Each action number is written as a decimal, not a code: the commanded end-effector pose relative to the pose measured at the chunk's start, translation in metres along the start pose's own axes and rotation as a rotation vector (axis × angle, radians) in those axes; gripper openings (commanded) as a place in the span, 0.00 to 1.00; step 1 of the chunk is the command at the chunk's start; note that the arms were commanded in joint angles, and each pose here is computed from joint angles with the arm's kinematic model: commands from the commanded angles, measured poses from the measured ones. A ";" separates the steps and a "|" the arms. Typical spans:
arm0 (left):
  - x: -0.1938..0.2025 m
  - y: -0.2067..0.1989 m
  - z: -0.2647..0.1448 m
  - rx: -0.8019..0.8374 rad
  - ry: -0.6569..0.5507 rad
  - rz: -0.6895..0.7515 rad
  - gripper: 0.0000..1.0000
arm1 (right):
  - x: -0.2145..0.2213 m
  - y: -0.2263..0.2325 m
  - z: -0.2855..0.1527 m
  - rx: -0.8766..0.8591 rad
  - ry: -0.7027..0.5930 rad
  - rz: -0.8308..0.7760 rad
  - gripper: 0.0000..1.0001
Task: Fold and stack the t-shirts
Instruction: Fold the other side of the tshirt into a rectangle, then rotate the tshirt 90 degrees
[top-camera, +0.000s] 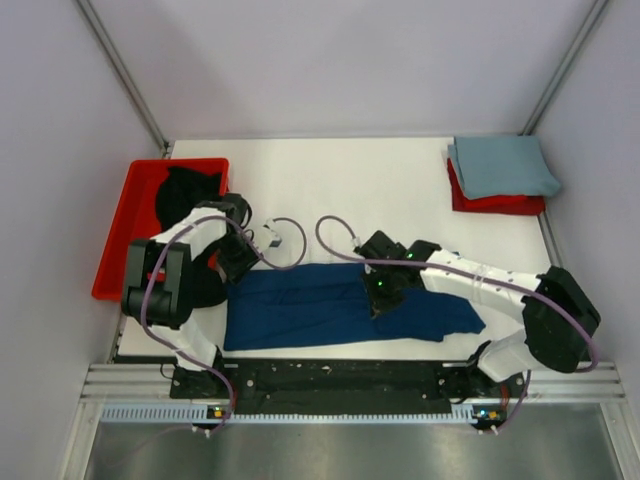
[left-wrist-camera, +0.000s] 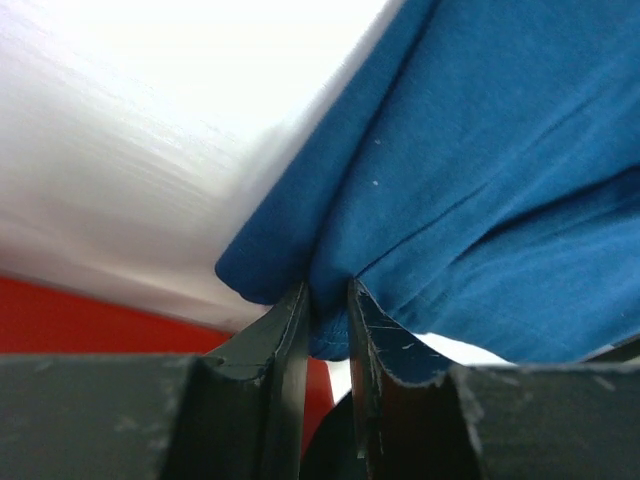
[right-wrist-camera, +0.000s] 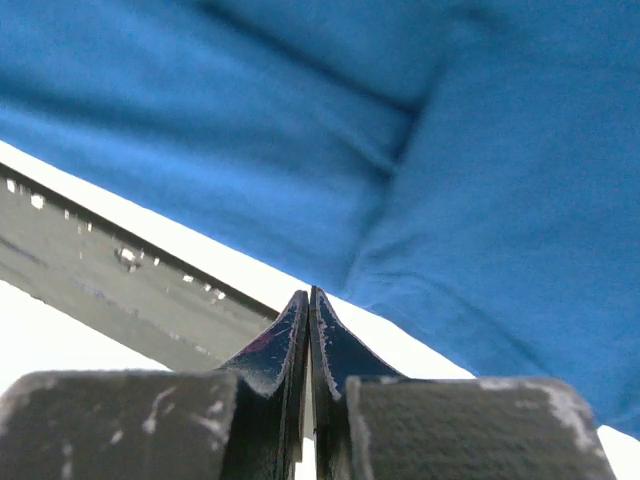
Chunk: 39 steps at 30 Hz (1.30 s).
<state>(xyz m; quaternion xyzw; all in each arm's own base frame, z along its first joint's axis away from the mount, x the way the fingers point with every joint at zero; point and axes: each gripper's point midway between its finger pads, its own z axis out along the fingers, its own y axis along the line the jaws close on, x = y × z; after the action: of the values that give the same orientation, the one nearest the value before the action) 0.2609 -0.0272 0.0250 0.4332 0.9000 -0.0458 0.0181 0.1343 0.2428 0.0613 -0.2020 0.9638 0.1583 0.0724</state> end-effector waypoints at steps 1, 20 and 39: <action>-0.012 -0.012 -0.036 0.017 -0.099 0.039 0.27 | -0.038 -0.051 -0.031 0.123 -0.141 0.150 0.00; -0.012 0.010 -0.006 -0.049 -0.055 -0.006 0.27 | -0.092 -0.282 -0.040 0.488 -0.432 0.728 0.29; -0.005 -0.046 -0.048 0.104 -0.153 0.047 0.18 | -0.180 -0.306 -0.089 0.590 -0.497 0.551 0.26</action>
<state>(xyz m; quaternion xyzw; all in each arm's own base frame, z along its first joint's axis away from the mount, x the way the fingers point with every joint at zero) 0.2208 -0.0308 0.0426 0.4393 0.8950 -0.0755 0.0163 0.4178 0.0199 0.0377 0.1632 0.9551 -0.0375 0.2444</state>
